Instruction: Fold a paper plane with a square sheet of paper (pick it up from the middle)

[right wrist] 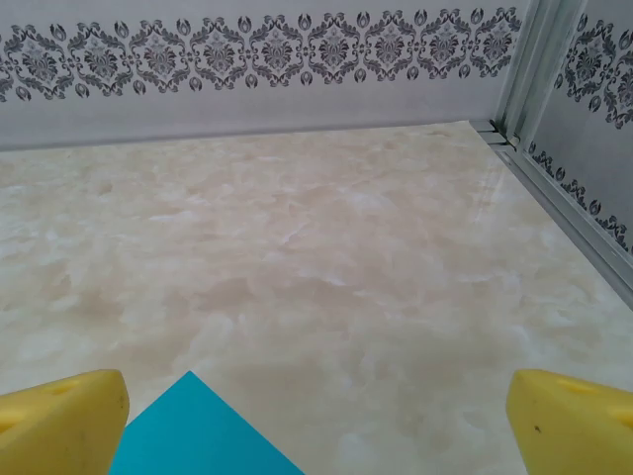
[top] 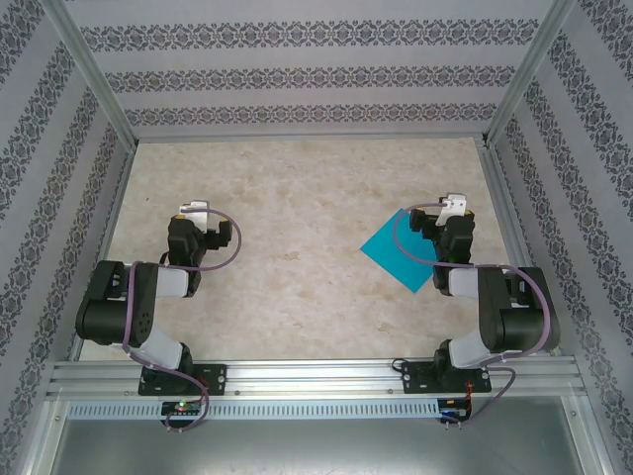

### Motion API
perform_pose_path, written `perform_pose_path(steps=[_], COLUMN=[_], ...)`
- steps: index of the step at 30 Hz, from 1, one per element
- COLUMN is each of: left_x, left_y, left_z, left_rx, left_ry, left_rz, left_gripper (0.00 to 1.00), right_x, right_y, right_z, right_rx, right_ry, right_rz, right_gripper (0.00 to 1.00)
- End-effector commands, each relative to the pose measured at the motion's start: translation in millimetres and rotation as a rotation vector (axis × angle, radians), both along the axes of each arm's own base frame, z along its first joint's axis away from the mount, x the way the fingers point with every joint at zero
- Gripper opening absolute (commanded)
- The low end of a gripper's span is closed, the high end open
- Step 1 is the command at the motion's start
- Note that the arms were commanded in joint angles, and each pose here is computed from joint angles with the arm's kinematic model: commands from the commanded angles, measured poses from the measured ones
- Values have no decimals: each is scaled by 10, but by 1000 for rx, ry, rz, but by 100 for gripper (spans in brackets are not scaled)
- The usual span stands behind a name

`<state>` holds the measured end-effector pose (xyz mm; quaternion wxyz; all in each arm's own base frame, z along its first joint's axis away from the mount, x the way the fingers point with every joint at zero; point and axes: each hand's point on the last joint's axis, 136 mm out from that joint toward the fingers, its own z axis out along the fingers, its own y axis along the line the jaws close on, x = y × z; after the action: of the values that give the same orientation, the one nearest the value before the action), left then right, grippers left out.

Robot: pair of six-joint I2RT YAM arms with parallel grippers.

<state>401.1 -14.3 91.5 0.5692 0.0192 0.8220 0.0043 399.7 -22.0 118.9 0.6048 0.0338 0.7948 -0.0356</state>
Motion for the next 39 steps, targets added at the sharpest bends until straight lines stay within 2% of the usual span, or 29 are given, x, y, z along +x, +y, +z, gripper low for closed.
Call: perform_pose_path(steps=[1, 27, 29, 31, 34, 39], left_x=[56, 50, 66, 105, 139, 138], left_y=[-60, -61, 14, 101, 192, 242], left_z=[111, 120, 181, 300, 428, 726], left_rx=[10, 9, 7, 12, 23, -57], left_ry=[-42, -46, -44, -4, 54, 107], left_rz=[-19, -19, 28, 83, 140, 211], left_gripper=[100, 100, 100, 100, 100, 100], right_x=[28, 17, 2, -31, -119, -352], right_y=[17, 8, -35, -129, -102, -86], right_z=[65, 91, 201, 308, 474, 651], right_rx=[8, 10, 8, 32, 63, 219], right_ry=[-24, -36, -43, 40, 86, 169], right_rz=[15, 8, -22, -94, -107, -194], right_gripper=[98, 98, 98, 98, 98, 98])
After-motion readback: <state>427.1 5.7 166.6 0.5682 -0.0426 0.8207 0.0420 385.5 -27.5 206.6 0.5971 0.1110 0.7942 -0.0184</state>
